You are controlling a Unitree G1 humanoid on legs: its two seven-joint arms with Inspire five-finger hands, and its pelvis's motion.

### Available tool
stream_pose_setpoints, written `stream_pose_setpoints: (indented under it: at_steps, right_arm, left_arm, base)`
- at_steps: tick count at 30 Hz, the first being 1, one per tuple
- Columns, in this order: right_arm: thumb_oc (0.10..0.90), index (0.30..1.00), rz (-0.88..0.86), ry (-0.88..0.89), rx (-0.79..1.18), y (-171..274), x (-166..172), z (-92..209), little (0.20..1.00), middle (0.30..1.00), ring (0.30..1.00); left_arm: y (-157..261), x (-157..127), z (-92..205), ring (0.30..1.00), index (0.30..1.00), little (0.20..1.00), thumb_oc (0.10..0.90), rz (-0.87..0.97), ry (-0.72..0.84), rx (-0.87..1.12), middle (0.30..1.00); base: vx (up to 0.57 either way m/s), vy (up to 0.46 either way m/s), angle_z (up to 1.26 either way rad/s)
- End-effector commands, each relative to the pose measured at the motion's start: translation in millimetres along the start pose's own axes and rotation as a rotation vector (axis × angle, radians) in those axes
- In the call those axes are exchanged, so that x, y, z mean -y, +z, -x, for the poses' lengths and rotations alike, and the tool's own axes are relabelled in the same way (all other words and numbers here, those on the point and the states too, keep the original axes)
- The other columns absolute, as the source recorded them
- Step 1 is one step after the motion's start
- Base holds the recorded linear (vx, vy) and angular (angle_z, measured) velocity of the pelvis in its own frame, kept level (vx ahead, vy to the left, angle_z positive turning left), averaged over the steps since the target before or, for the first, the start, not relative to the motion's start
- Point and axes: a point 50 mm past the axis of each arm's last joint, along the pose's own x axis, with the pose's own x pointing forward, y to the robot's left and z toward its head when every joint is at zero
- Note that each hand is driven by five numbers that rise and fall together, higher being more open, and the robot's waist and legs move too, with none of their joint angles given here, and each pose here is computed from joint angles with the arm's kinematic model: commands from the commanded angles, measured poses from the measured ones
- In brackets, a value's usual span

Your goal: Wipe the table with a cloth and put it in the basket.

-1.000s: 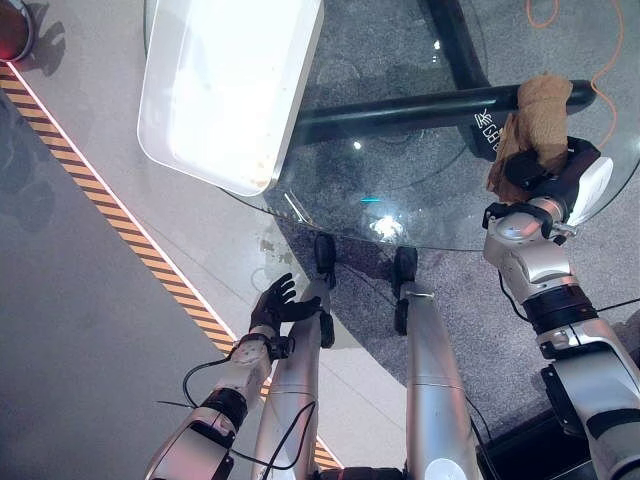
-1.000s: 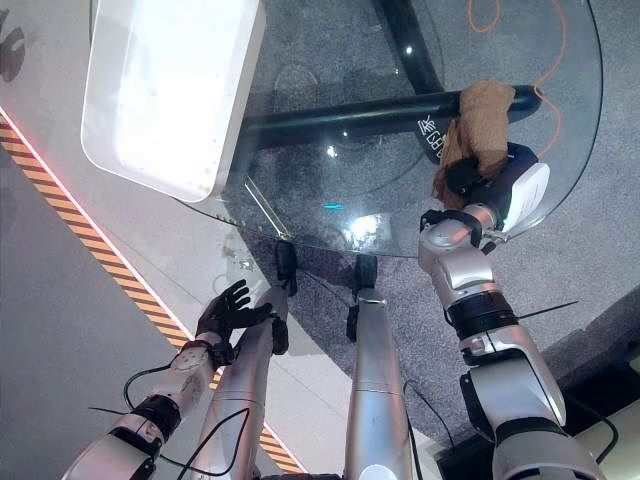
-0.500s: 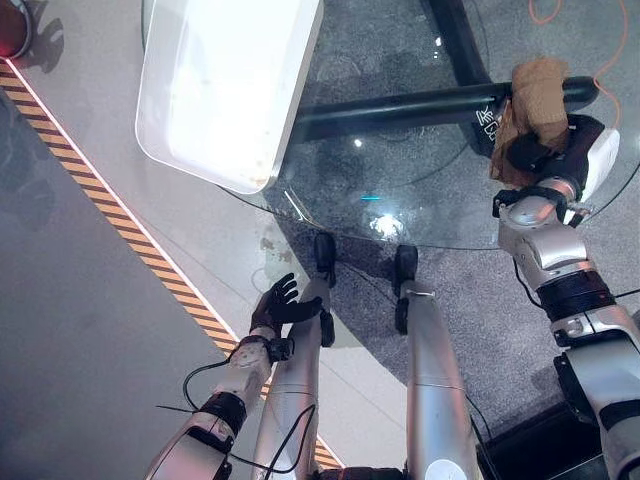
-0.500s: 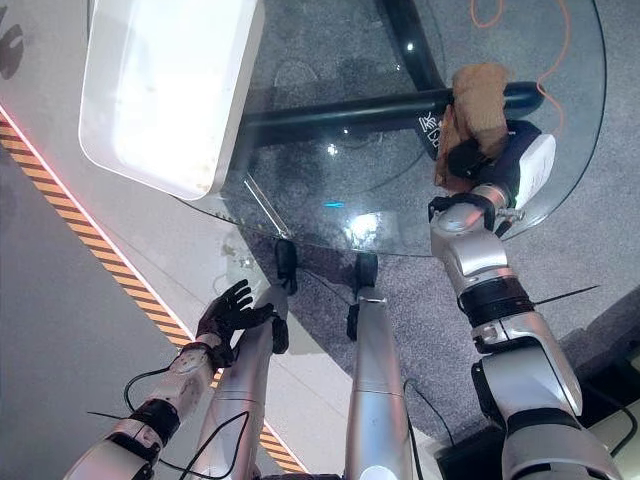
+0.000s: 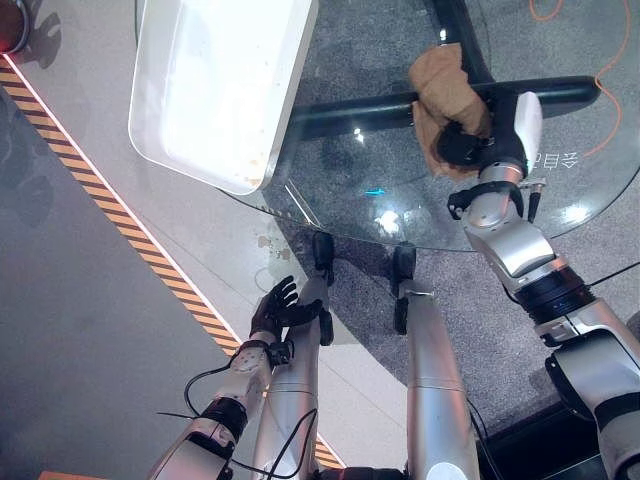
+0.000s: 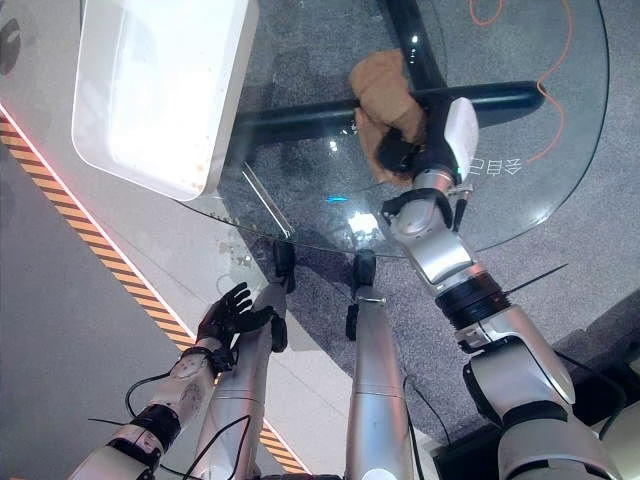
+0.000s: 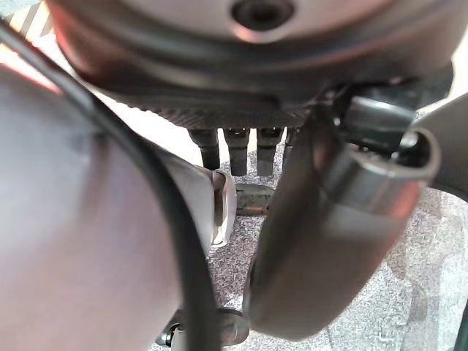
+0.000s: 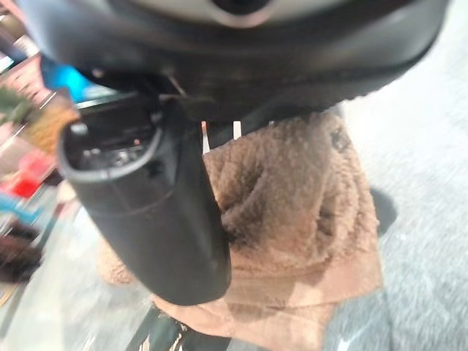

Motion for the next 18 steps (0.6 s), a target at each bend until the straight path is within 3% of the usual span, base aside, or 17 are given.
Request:
stream_pose_setpoints:
  at_steps: [1, 18]
  right_arm:
    - [0.1, 0.3, -0.048, 0.31, 0.163, 39.1, -55.3, 31.2, 0.2, 0.3, 0.3]
    - [0.1, 0.3, 0.006, 0.531, 0.194, 25.6, -93.8, 60.3, 0.2, 0.3, 0.3]
  left_arm:
    - [-29.8, 2.4, 17.6, 0.9, 0.9, 0.9, 0.8, -0.031, -0.019, -0.043, 0.9]
    - [-23.8, 3.3, 13.0, 0.9, 0.9, 0.9, 0.8, -0.063, -0.024, -0.03, 0.9]
  base:
    - [0.0, 0.0, 0.0]
    - [0.0, 0.0, 0.0]
